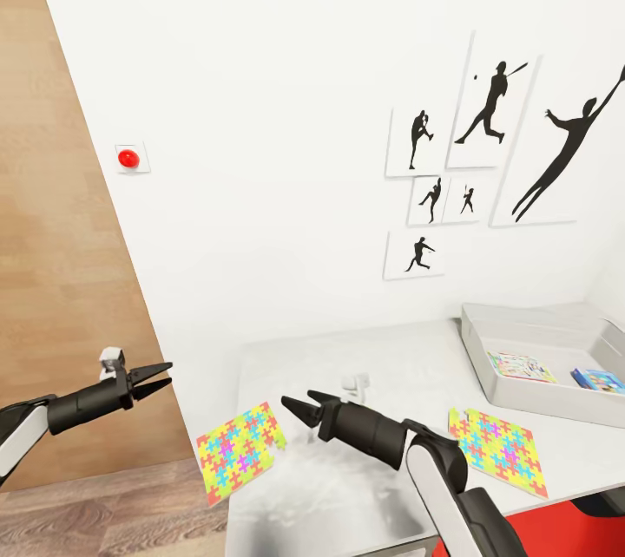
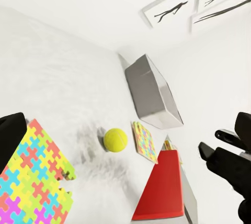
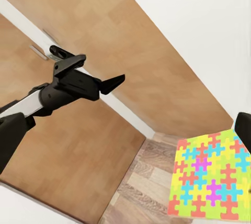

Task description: Put all the toys in the child's room - the three board games (two on the bed and one on the table), the two jigsaw puzzles on the table, and the tennis ball on the table - inside the toy box on the table in the child's room.

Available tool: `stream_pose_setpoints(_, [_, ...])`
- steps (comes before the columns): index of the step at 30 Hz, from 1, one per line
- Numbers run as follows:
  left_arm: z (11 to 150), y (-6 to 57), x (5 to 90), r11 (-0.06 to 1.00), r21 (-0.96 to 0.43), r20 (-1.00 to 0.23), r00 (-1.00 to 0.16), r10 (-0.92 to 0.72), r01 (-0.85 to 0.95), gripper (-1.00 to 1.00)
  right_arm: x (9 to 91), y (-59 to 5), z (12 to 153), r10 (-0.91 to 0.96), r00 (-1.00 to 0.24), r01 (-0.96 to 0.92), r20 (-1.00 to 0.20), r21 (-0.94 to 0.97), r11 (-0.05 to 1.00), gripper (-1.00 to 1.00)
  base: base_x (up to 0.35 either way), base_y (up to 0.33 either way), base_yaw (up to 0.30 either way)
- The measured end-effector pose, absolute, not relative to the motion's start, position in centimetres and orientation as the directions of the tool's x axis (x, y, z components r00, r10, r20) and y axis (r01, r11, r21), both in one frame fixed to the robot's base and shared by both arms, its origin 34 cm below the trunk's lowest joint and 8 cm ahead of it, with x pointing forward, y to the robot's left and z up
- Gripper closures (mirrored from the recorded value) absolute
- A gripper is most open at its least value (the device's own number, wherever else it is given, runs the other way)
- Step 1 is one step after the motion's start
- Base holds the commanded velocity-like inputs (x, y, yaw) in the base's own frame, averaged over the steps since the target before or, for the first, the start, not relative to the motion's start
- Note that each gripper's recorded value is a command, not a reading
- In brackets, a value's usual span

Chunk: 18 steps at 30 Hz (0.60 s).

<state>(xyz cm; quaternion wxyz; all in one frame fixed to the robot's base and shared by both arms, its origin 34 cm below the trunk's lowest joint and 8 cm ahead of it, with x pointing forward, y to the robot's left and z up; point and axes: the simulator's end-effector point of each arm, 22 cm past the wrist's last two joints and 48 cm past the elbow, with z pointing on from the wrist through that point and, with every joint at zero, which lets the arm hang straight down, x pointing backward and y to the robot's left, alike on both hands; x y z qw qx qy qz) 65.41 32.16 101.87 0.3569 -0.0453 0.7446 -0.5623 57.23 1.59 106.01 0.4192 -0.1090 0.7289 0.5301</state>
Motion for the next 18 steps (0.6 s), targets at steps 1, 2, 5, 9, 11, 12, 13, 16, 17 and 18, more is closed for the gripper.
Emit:
stream_pose_setpoints(1, [101.8,32.2,65.4,0.363,-0.87,-0.481,-0.741,-0.469,0.334,-1.0,57.2,1.6,106.2,0.289,-0.623,-0.606,-0.727,0.682,0.41,-1.0,0.0,0.0,0.0])
stream_pose_setpoints(2, [101.7,32.2,65.4,0.363,-0.87,-0.481,-0.741,-0.469,0.335,-1.0,57.2,1.6,106.3,0.293,-0.62,-0.608,-0.727,0.682,0.405,-1.0,0.0,0.0,0.0])
stream_pose_setpoints(5, [101.4,32.2,65.5,0.362,-0.87,-0.481,-0.741,-0.469,0.335,-1.0,57.2,1.6,106.6,0.305,-0.619,-0.611,-0.724,0.687,0.392,-1.0,0.0,0.0,0.0])
stream_pose_setpoints(9, [100.9,32.2,65.6,0.362,-0.87,-0.481,-0.741,-0.469,0.335,-1.0,57.2,1.6,106.4,0.317,-0.623,-0.609,-0.715,0.698,0.376,-1.0,0.0,0.0,0.0])
stream_pose_setpoints(11, [100.8,32.2,65.7,0.361,-0.87,-0.481,-0.74,-0.471,0.336,-1.0,57.2,1.6,106.4,0.323,-0.626,-0.608,-0.71,0.704,0.368,-1.0,0.0,0.0,0.0])
stream_pose_setpoints(12, [100.7,32.3,65.7,0.362,-0.87,-0.481,-0.739,-0.471,0.336,-1.0,57.2,1.6,106.3,0.327,-0.627,-0.607,-0.707,0.706,0.364,-1.0,0.0,0.0,0.0])
stream_pose_setpoints(13, [100.6,32.3,65.7,0.362,-0.87,-0.481,-0.738,-0.472,0.335,-1.0,57.1,1.6,106.3,0.33,-0.628,-0.607,-0.705,0.709,0.359,-1.0,0.0,0.0,0.0])
stream_pose_setpoints(16, [100.2,32.4,65.8,0.362,-0.87,-0.481,-0.738,-0.474,0.335,-1.0,57.2,1.7,106.2,0.34,-0.632,-0.604,-0.697,0.717,0.347,-1.0,0.0,0.0,0.0])
stream_pose_setpoints(17, [100.1,32.4,65.8,0.362,-0.87,-0.481,-0.738,-0.474,0.335,-1.0,57.2,1.7,106.2,0.343,-0.633,-0.603,-0.694,0.72,0.343,-1.0,0.0,0.0,0.0])
stream_pose_setpoints(18, [100.0,32.4,65.8,0.362,-0.87,-0.481,-0.737,-0.474,0.335,-1.0,57.2,1.7,106.2,0.346,-0.635,-0.603,-0.691,0.723,0.339,-1.0,0.0,0.0,0.0])
